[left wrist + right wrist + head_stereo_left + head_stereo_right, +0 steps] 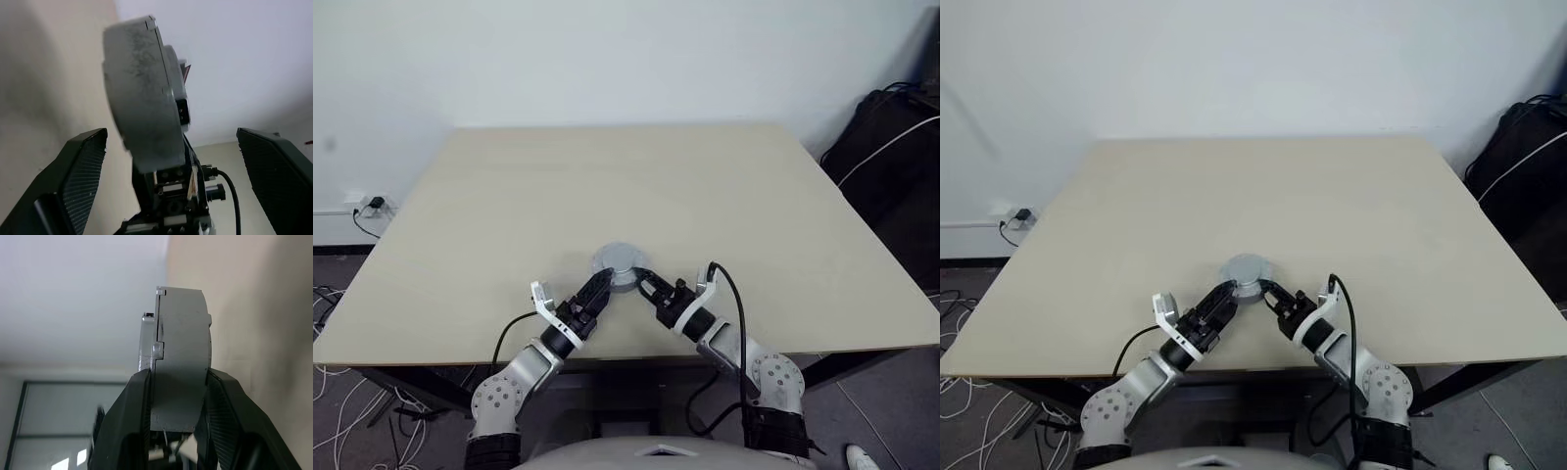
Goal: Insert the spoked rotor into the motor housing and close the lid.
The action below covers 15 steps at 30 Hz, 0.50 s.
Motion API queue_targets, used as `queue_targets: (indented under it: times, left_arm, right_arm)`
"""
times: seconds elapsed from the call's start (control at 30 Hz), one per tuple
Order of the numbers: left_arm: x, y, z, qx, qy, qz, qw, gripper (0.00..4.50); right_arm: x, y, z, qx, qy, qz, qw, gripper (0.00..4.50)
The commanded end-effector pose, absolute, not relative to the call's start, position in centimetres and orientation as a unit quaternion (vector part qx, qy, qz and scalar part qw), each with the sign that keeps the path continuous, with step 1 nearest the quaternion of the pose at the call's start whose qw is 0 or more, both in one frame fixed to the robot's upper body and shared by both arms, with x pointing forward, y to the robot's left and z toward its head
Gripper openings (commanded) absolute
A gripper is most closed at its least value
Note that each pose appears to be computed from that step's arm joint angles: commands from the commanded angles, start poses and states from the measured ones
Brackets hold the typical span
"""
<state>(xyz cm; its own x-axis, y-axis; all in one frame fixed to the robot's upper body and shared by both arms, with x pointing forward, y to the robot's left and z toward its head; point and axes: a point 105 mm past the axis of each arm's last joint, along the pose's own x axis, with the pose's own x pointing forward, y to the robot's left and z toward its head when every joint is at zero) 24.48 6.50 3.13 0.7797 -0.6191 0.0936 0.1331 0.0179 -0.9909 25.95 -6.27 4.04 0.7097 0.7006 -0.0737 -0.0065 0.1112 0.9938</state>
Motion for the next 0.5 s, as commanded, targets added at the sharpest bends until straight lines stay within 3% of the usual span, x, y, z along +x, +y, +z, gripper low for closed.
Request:
queue_targets:
  times: [0.03, 0.37, 0.5]
  left_arm:
    - [24.3, 3.9, 4.3, -0.698, 0.167, -0.281, 0.637, 4.47]
    - [24.3, 4.1, 4.3, -0.707, 0.158, -0.272, 0.634, 4.47]
    - [24.3, 4.1, 4.3, -0.710, 0.156, -0.269, 0.632, 3.21]
  right_arm:
    - [25.4, -5.4, 7.3, 0.616, 0.247, 0.327, 0.672, 1.28]
    - [24.5, -5.8, 7.4, 0.610, 0.256, 0.332, 0.673, 1.28]
    - [24.4, -6.0, 7.3, 0.607, 0.258, 0.328, 0.677, 1.28]
